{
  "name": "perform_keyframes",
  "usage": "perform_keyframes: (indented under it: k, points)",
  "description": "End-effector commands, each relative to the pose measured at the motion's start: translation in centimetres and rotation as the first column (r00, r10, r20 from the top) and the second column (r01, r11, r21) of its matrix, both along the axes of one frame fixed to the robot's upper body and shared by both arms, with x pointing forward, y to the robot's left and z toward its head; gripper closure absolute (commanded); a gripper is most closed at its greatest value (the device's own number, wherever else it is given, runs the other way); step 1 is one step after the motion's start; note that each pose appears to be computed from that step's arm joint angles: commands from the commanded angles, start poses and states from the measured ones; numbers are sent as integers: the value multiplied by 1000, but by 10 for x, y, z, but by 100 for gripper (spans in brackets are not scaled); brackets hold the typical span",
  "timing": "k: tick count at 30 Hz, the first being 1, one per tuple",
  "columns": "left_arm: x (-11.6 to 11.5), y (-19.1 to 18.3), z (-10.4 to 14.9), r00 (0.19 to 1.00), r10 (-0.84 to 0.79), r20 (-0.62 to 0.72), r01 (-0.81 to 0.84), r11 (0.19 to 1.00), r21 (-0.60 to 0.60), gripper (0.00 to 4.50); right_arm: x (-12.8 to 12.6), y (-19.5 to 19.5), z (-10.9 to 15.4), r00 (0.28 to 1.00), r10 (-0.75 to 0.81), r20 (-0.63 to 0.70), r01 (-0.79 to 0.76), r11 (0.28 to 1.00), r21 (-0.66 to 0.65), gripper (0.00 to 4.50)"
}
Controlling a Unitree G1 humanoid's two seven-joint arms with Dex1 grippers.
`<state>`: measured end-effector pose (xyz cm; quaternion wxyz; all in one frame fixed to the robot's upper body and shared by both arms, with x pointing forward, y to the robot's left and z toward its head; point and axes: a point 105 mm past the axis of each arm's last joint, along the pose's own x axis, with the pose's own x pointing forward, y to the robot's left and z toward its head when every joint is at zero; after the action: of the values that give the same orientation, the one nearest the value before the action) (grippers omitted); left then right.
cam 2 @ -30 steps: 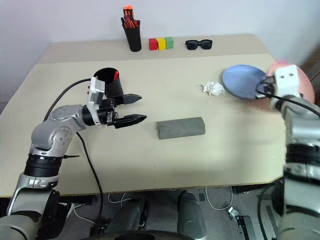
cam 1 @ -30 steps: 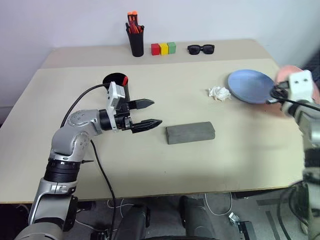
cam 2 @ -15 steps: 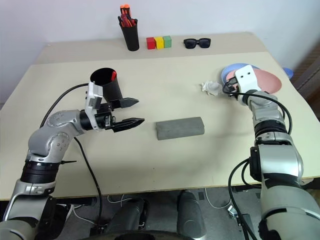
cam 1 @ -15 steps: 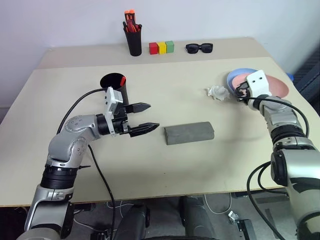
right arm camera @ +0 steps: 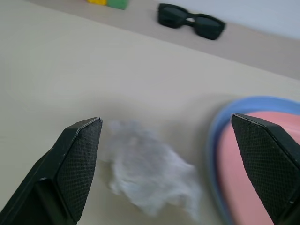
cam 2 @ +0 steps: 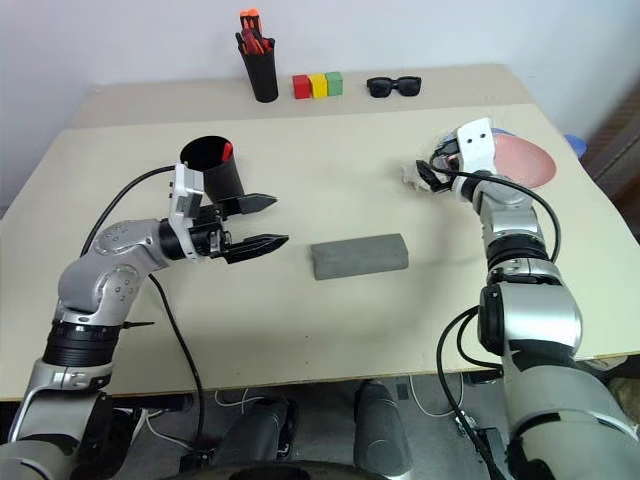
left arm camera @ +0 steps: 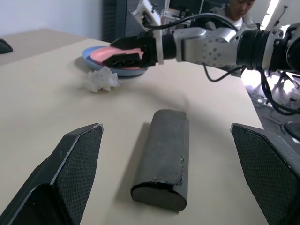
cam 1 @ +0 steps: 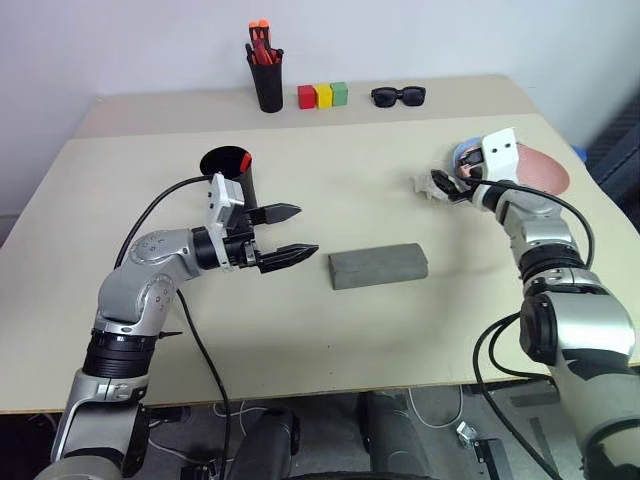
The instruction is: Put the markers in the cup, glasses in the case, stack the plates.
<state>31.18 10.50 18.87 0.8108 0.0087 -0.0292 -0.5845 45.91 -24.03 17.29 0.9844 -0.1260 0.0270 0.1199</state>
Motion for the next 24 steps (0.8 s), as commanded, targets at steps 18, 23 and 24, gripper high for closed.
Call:
perform_keyframes:
  k: [18,23,24]
  points:
    - [-4,2,14,999,14,51,-15,1000,9,0,7,13,-23,994,-88,-67,80,991,-106,393]
    - [-4,2,13,999,18,49,-19,1000,9,0,10,-2,13,992,-125,35,124,992,17,444]
    - [-4,1,13,999,19,50,-19,1000,8,0,9,-11,21,987,-151,58,150,988,21,444]
